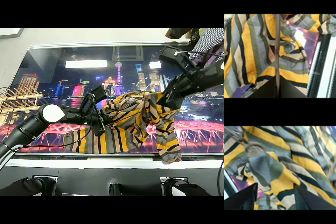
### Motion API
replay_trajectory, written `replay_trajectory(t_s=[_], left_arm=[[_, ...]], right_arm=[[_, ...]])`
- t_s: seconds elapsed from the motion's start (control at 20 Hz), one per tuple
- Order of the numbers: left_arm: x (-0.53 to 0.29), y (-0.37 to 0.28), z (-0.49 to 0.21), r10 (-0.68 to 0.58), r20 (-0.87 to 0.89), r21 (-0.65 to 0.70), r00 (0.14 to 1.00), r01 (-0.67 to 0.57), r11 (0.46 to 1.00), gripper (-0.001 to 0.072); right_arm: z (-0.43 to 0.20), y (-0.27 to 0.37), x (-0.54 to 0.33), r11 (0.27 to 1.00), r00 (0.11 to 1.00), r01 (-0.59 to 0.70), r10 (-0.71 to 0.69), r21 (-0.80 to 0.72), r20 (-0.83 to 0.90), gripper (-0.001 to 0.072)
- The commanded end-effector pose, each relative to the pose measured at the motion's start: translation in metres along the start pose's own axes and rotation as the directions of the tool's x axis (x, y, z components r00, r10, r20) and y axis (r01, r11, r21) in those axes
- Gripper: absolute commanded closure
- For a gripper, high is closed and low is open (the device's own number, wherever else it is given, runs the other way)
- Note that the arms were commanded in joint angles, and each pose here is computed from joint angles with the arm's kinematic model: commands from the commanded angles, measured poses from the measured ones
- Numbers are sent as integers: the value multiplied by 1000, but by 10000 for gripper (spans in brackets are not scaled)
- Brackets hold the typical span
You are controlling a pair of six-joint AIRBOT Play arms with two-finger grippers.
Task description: Fold the clothes and pants, and hang the long-sleeved shirts on hangers.
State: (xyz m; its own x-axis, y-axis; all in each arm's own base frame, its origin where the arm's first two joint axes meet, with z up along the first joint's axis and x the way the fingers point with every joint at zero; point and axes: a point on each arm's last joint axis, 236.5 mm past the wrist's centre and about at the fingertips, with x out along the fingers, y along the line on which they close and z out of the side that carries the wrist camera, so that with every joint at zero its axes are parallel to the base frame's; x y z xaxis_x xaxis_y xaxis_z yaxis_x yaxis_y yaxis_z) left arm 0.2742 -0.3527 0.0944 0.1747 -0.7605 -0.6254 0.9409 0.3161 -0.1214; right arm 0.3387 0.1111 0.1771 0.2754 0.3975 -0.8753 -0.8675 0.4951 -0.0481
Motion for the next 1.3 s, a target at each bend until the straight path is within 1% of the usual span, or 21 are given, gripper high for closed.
replay_trajectory(t_s=[0.0,0.15,0.3,0.55,0.65,0.75,1.0,1.15,1.25], left_arm=[[0,0,0,-1,-1,3,1000,1,1000,690],[0,0,0,-1,-1,3,1000,1,1000,689],[0,0,0,-1,-1,3,1000,1,1000,690],[0,0,0,-1,-1,3,1000,1,1000,689],[0,0,0,-1,-1,3,1000,1,1000,689],[0,0,0,-1,-1,3,1000,1,1000,689],[0,0,0,-1,-1,3,1000,1,1000,689],[0,0,0,-1,-1,3,1000,1,1000,689],[0,0,0,-1,-1,3,1000,1,1000,689]], right_arm=[[14,1,9,994,998,-36,41,-100,53,183],[29,12,15,986,986,-103,118,-132,116,186],[31,16,12,975,984,-98,124,-198,125,186],[29,21,-15,974,991,-11,42,-226,130,186],[17,15,-25,972,996,49,-29,-231,89,186],[12,10,-26,971,996,68,-53,-228,70,187],[5,4,0,977,999,-18,23,-214,24,188],[14,8,19,960,993,-91,108,-264,52,188],[15,7,29,959,988,-126,145,-255,55,189]])
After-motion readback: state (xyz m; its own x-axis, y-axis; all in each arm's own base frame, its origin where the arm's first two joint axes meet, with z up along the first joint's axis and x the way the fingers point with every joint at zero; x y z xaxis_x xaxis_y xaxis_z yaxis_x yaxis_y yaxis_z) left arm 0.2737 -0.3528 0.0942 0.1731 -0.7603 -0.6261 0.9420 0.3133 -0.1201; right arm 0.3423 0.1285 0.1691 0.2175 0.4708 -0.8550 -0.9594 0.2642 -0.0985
